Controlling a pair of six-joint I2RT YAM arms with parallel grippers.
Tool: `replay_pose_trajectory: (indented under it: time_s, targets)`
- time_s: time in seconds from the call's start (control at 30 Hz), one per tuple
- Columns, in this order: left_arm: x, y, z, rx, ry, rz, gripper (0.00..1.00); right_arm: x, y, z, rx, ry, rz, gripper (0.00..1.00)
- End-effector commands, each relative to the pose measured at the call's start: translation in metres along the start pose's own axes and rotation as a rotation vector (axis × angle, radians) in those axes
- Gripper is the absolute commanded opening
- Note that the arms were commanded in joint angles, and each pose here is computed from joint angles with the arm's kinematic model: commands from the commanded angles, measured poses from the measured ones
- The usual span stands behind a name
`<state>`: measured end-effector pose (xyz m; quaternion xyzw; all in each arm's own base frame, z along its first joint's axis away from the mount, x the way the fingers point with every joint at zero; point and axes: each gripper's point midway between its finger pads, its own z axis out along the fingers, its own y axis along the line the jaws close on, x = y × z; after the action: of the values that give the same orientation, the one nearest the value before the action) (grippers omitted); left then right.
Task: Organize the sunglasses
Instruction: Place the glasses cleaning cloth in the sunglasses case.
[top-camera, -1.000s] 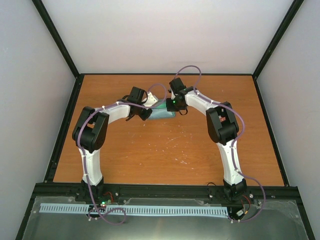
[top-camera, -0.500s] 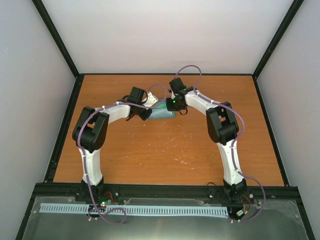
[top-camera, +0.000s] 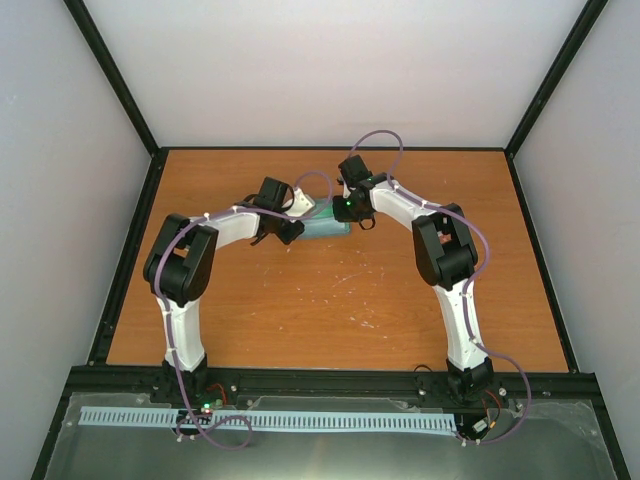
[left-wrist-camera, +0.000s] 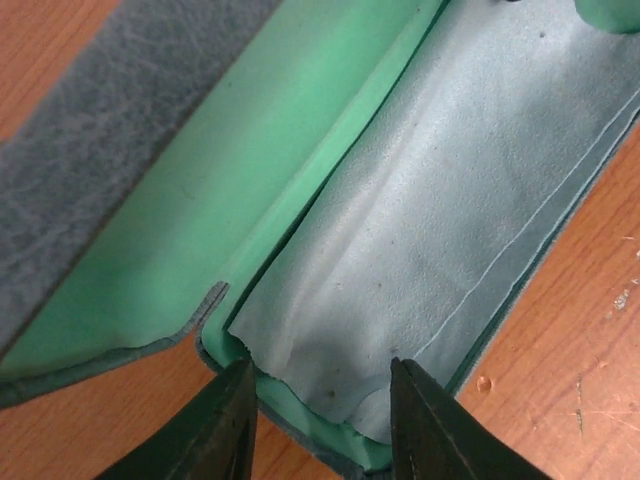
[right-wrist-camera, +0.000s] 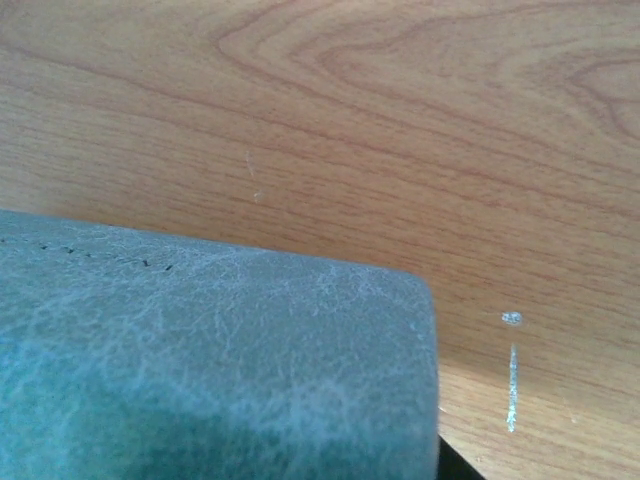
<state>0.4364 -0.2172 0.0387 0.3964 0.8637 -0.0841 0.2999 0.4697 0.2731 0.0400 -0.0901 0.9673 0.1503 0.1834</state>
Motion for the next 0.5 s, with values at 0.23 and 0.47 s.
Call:
replay_pose_trajectory:
  time_s: [0.23, 0.47]
  targets:
    - [-0.018, 0.015, -0.026, -0.079, -0.07, -0.006, 0.62, -0.01, 0.001, -0.012, 0.022, -0.056, -0.001, 0.38]
    - [-0.009, 0.011, -0.039, -0.093, -0.071, -0.019, 0.71, -0.014, -0.004, -0.031, 0.058, -0.102, 0.012, 0.45]
